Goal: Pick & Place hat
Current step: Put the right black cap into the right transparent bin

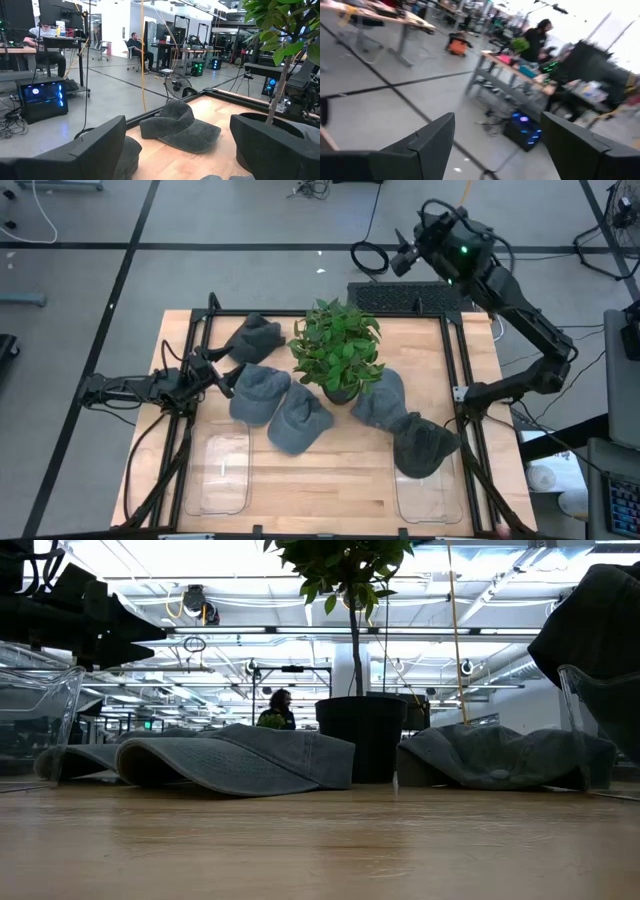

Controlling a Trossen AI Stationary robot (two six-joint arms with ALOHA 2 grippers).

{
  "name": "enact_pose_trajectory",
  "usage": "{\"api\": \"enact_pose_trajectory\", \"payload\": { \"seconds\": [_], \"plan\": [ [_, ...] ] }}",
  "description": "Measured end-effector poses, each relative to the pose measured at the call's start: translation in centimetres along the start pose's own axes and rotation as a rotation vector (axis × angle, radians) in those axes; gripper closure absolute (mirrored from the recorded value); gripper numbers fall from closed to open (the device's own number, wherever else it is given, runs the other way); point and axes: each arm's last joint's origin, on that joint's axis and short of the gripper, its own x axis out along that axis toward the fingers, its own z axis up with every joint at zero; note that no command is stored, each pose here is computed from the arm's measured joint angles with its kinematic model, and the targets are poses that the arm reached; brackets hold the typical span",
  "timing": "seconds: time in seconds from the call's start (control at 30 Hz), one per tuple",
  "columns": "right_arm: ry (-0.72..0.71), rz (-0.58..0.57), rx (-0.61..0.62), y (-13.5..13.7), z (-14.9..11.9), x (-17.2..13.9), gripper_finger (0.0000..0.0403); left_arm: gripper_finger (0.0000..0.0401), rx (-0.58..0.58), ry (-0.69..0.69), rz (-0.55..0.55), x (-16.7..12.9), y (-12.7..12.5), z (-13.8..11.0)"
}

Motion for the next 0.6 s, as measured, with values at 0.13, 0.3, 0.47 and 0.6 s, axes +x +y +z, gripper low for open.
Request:
{"api": "enact_pose_trajectory", "payload": {
  "seconds": [0.13,0.3,0.47,0.6],
  "plan": [
    [0.007,0.11,0.082,-0.9,-1.4,2.6,0.012,0.0036,0.0,0.0,0.0,0.0,0.0,0.0],
    [0.038,0.253,0.154,-1.7,-3.5,5.8,0.011,0.0036,0.0,0.0,0.0,0.0,0.0,0.0],
    [0.067,0.399,0.282,-2.7,-5.7,8.5,0.01,0.0036,0.0,0.0,0.0,0.0,0.0,0.0],
    [0.119,0.454,0.402,-3.3,-7.4,10.5,0.0099,0.0036,0.0,0.0,0.0,0.0,0.0,0.0]
  ]
}}
